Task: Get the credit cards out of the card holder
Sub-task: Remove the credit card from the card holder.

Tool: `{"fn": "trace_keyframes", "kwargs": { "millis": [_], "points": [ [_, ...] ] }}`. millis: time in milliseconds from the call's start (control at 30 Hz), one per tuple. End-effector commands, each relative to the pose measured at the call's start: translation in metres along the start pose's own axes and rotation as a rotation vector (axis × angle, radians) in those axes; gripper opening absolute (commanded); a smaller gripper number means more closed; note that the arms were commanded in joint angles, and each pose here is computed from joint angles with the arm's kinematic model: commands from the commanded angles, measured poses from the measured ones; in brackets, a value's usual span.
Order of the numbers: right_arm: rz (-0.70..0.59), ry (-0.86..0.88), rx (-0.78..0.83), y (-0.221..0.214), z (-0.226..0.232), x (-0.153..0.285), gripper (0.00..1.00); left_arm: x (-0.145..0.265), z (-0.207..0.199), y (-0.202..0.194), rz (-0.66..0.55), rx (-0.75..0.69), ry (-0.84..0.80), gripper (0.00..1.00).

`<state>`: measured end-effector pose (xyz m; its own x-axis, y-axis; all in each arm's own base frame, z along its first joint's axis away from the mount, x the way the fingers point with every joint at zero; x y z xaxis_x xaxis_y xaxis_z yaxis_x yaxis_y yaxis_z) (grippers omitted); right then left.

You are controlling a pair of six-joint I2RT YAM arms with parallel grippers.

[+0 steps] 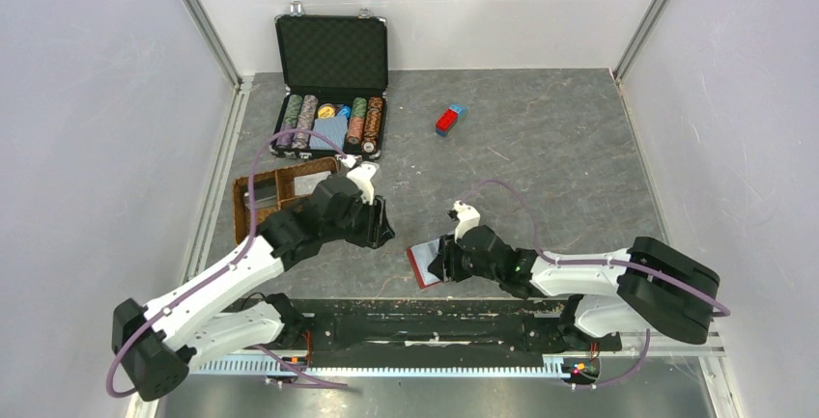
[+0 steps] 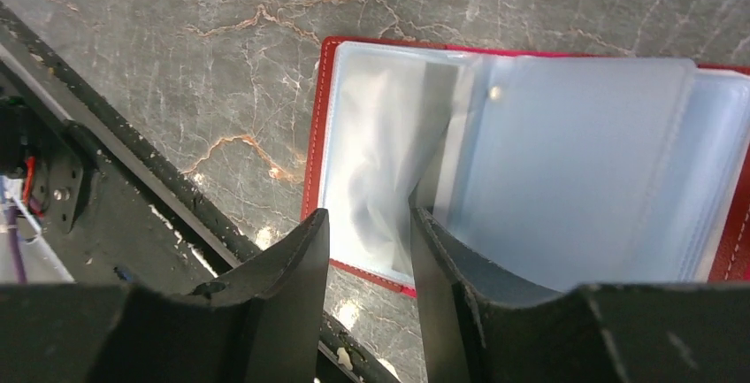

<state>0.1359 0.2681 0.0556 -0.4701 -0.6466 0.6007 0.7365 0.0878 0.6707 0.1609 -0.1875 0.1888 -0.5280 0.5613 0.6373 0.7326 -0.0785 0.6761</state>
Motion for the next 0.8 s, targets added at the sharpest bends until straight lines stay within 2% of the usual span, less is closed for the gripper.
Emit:
{"fn": "trace_keyframes", "kwargs": {
  "millis": [0, 100, 167, 333, 533, 767],
  "points": [
    [-0.09, 0.15, -0.083, 0.017, 0.013, 0.009, 0.41, -0.019, -0.016, -0.004, 0.052, 0.065, -0.087, 0.48],
    [-0.097, 0.134, -0.072, 0.017, 0.005, 0.013, 0.41, -0.03, -0.014, -0.007, 0.081, 0.081, -0.066, 0.44],
    [-0.082, 0.09, -0.017, 0.023, 0.004, 0.013, 0.46, -0.032, -0.013, -0.005, 0.079, 0.085, -0.044, 0.44],
    [-0.074, -0.035, 0.075, 0.039, 0.004, 0.015, 0.53, -0.017, -0.007, 0.015, -0.043, 0.053, 0.003, 0.53],
    [-0.045, -0.148, 0.164, 0.04, 0.012, 0.01, 0.6, 0.021, 0.004, 0.036, -0.216, -0.008, 0.066, 0.72],
    [0.005, -0.279, 0.267, 0.031, 0.014, 0.0, 0.67, 0.055, 0.018, 0.04, -0.339, -0.047, 0.117, 0.8]
  ]
}}
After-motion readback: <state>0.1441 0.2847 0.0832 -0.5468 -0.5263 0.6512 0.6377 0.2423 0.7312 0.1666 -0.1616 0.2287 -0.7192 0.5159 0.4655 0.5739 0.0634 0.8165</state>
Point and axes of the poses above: each gripper's point midway between its finger pads, its own x axis back along the fingers, its own z axis along the line the jaws close on, y = z × x, the point moved 4 cm from there along x, back along the fingers, and after that the axes turned 2 degrees about x, right-handed, at the moved point
